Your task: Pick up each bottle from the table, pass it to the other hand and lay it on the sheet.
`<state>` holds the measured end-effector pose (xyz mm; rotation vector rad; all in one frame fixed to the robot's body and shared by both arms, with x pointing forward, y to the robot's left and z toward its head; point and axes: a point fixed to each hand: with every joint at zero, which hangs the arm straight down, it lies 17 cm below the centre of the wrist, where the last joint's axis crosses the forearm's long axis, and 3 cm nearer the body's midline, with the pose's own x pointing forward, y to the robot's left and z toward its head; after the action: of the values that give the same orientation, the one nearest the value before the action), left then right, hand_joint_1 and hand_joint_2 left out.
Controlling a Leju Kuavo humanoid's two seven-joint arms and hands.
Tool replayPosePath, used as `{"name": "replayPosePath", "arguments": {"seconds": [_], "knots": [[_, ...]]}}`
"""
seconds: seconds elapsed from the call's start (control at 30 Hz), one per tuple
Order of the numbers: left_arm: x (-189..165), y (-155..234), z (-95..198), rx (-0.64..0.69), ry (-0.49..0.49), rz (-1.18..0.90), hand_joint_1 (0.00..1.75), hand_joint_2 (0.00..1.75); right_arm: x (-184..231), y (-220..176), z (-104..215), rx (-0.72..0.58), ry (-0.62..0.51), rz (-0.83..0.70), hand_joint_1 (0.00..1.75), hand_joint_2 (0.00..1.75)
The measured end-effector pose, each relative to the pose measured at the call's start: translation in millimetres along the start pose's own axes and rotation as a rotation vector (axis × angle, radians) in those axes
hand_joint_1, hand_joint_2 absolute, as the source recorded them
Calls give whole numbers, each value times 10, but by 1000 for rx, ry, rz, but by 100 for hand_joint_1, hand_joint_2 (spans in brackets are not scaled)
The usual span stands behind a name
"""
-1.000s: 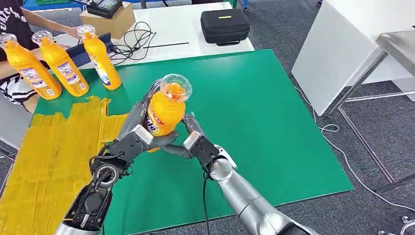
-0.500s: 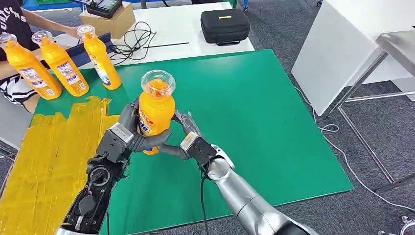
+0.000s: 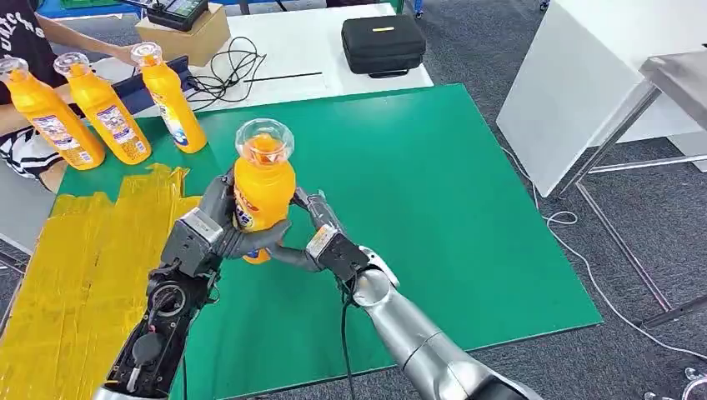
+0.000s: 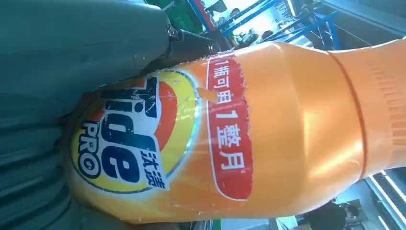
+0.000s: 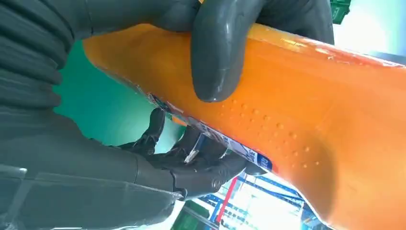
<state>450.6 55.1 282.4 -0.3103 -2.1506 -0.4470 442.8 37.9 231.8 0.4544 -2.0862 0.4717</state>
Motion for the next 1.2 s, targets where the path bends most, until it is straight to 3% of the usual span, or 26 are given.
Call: {"name": "replayPosePath", "arguments": {"seconds": [0.03, 0.07, 0.33, 0.7, 0.9, 1.03, 1.2], "knots": [[1, 19, -3, 8, 0, 4, 175, 175, 3, -4, -3, -4, -2, 6, 28, 175], [0, 36, -3, 15, 0, 7, 175, 175, 5, -7, -6, -6, -3, 11, 0, 175], [54, 427, -21, 133, -13, -17, 175, 175, 270, -172, -32, -74, -72, 82, 0, 175], [68, 1163, 140, 330, -15, -102, 175, 175, 1010, -590, 326, -170, -257, 199, 0, 175], [21, 1398, 271, 400, 8, -301, 175, 175, 1234, -736, 561, -196, -305, 170, 0, 175], [19, 1508, 315, 421, 32, -561, 175, 175, 1353, -846, 700, -217, -328, 116, 0, 175], [16, 1531, 326, 422, 36, -586, 175, 175, 1436, -914, 791, -224, -341, 117, 0, 175]]}}
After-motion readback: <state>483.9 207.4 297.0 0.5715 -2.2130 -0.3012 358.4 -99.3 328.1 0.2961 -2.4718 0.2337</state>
